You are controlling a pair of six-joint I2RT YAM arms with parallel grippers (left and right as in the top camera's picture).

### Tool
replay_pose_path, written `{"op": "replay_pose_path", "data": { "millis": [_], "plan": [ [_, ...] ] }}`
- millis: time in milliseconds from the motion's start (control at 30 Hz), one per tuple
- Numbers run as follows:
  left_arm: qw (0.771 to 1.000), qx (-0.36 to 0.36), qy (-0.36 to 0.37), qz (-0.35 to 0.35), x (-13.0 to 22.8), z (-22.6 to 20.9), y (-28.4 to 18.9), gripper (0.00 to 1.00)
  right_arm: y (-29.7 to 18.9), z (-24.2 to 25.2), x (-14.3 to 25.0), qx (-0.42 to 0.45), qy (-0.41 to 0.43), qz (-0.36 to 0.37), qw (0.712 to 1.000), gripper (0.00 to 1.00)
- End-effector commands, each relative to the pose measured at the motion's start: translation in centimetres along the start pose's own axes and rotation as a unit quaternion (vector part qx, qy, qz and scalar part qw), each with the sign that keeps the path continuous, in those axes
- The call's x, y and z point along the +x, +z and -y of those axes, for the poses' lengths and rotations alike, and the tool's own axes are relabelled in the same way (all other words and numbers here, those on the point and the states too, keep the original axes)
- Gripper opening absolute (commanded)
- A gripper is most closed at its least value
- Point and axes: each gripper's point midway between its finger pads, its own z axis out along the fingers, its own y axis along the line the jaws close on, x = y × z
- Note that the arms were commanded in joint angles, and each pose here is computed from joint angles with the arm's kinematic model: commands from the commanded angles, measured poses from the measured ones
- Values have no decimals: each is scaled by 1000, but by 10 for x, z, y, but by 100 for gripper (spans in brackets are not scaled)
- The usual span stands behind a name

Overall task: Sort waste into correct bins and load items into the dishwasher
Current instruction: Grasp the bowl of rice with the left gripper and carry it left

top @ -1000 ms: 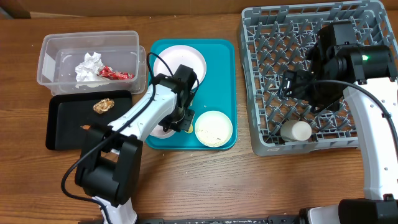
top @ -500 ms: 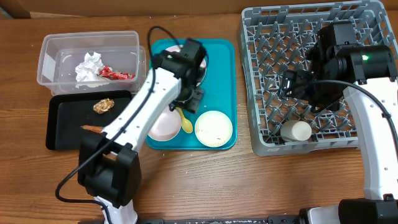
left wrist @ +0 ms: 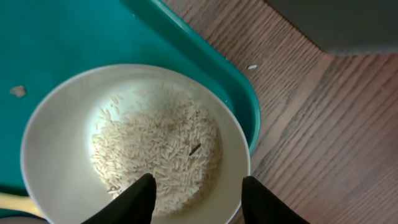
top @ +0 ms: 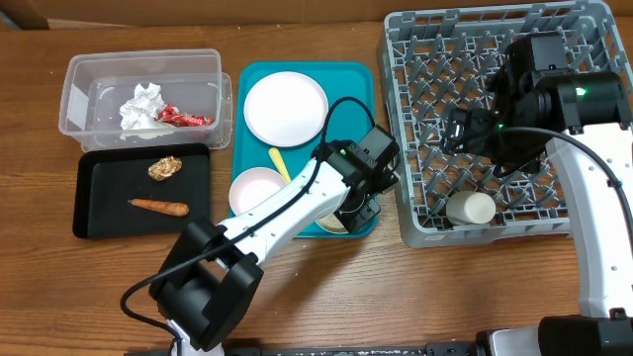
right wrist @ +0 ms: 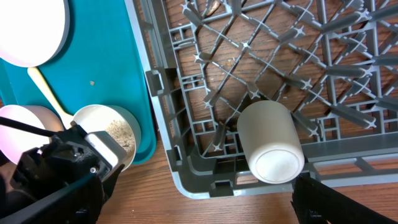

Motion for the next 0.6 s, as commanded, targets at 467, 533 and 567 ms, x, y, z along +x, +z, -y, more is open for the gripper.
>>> {"op": "replay_pose_path", "data": {
  "millis": [467,533,567],
  "plan": [
    [999,18,26,-1,-4,16,-24,61,-4,-3,-7,-2,-7,21,1000,100],
    [999,22,49,-7,-1,24,-23,64,-4,-3,-7,-2,-8,21,1000,100],
    [997,24,71,-13,2,32,-20,67,-4,-3,-7,-2,-8,21,1000,100]
  ]
}}
